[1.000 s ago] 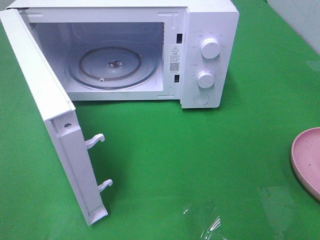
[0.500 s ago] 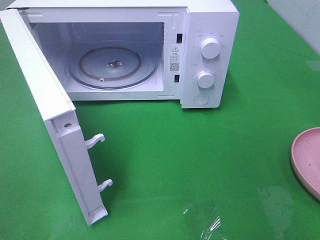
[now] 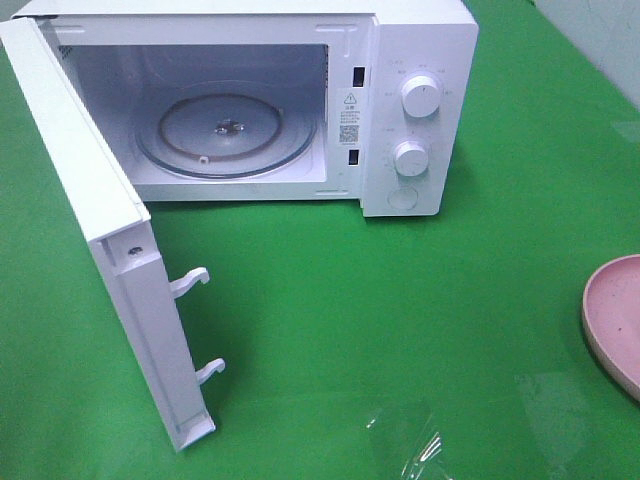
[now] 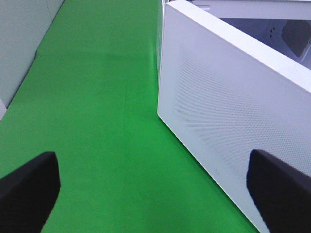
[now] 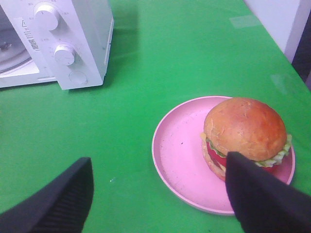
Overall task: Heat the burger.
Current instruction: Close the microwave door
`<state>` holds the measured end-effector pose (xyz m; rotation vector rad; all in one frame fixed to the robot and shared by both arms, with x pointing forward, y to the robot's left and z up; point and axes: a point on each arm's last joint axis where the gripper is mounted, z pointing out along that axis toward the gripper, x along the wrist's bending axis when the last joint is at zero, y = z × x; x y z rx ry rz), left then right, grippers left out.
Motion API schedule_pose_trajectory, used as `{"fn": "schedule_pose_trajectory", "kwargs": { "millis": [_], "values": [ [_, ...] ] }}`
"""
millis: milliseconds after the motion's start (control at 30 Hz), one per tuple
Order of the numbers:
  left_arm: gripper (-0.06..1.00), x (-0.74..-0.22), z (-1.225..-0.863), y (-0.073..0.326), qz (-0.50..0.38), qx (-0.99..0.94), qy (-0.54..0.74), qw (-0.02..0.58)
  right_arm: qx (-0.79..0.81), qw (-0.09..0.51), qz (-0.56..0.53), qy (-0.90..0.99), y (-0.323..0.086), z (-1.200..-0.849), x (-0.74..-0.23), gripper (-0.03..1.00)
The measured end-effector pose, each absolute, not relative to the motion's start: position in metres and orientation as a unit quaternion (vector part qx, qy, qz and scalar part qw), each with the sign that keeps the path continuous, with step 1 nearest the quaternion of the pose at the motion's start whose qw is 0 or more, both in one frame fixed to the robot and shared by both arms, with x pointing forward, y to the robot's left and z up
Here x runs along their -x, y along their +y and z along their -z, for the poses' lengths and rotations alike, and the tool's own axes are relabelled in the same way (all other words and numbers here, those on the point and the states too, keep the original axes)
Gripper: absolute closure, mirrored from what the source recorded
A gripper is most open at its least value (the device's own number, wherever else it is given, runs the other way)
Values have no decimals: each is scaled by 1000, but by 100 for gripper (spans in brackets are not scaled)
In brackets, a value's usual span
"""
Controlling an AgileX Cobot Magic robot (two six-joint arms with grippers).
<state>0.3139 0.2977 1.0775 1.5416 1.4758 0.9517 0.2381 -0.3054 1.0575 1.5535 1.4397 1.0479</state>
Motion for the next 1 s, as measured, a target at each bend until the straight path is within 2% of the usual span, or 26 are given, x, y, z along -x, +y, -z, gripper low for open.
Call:
{"fn": "schedule_pose_trajectory", "kwargs": {
  "millis": [133, 167, 200, 233, 267, 333, 367, 400, 533, 733, 1000],
  "values": [
    [6, -321, -1077, 298, -376, -609, 582, 386, -608, 380, -410, 564, -305, -1057, -238, 24],
    [17, -325, -1076, 299, -376, -612, 583, 379, -608, 380, -410, 564, -305, -1057, -238, 24],
    [17, -325, -1076, 299, -376, -612, 583, 379, -608, 380, -410, 564, -305, -1057, -238, 24],
    [27, -327, -1075, 299, -375, -614, 584, 377, -608, 380, -410, 564, -305, -1057, -238, 24],
    [27, -327, -1075, 299, -375, -614, 584, 377, -608, 380, -410, 564, -305, -1057, -238, 24],
    [74, -337, -1071, 300, -364, -622, 591, 362, -608, 380, -410, 564, -305, -1057, -238, 24],
    [74, -337, -1071, 300, -364, -622, 591, 362, -608, 380, -410, 564, -305, -1057, -238, 24],
    [89, -343, -1070, 300, -361, -624, 593, 358, -608, 380, -410, 564, -305, -1057, -238, 24],
    [94, -354, -1067, 300, -356, -626, 597, 354, -608, 380, -410, 564, -305, -1057, -238, 24],
    [94, -379, -1061, 301, -382, -609, 586, 375, -608, 380, -410, 564, -305, -1057, -238, 24],
    [94, -397, -1023, 303, -433, -570, 561, 416, -608, 380, -410, 564, -305, -1057, -238, 24]
  ]
}}
